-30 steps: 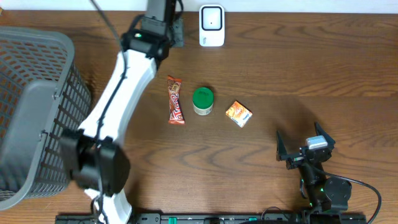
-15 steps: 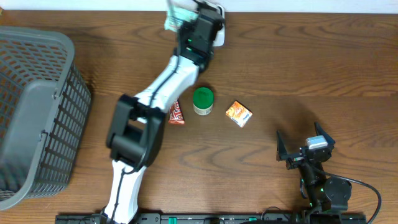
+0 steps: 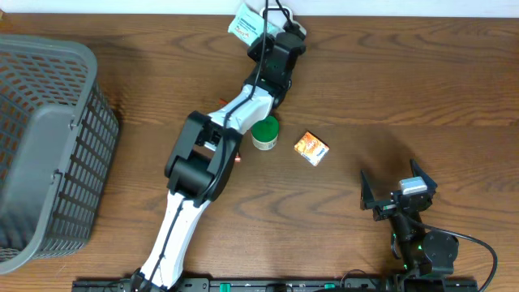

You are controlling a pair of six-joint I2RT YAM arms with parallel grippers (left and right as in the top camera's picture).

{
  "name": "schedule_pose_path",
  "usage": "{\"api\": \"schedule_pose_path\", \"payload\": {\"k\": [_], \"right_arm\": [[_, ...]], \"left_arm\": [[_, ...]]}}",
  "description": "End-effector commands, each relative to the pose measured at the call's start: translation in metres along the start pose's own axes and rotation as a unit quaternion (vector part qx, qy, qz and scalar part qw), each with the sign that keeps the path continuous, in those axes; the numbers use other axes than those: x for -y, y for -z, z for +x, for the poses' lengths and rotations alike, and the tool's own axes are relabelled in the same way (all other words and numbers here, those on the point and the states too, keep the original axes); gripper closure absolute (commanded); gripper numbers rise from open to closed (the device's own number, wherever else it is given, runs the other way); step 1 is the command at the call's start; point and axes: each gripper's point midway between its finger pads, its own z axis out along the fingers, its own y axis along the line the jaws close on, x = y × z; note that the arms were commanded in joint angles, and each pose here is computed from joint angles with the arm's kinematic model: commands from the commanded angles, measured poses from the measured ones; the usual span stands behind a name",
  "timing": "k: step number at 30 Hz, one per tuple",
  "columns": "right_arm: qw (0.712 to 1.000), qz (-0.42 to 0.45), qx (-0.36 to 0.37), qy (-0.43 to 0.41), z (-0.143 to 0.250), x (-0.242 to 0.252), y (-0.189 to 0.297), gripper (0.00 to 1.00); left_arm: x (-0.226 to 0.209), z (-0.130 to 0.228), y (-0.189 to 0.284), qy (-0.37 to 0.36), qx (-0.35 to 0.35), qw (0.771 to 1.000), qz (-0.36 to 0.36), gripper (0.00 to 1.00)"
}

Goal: Scan the item barcode

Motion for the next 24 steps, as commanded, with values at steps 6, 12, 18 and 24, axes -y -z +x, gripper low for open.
{"api": "schedule_pose_path", "payload": {"k": [6,12,18,24], "right_arm": [[1.000,-0.005,0.000,0.002,0.000,-0.002,0.000,0.01],[1.000,-0.005,0.000,0.001,0.000,-0.002,0.000,0.01],[1.000,-0.005,0.000,0.001,0.000,-0.002,0.000,0.01],[1.000,-0.005,0.000,0.002,0.000,-0.002,0.000,0.01]], "left_arm": [[-0.011,-0.021,0.000,-0.046,0.029,0.998,-0.030,0.93],[-0.008,-0.030,0.002,-0.066,0.047,0.996,-0.025,0.93],[0.006,-0.040,0.005,-0.136,0.074,0.988,0.002,0.93],[0.016,-0.046,0.008,-0.188,0.089,0.978,0.012,0.93]]}}
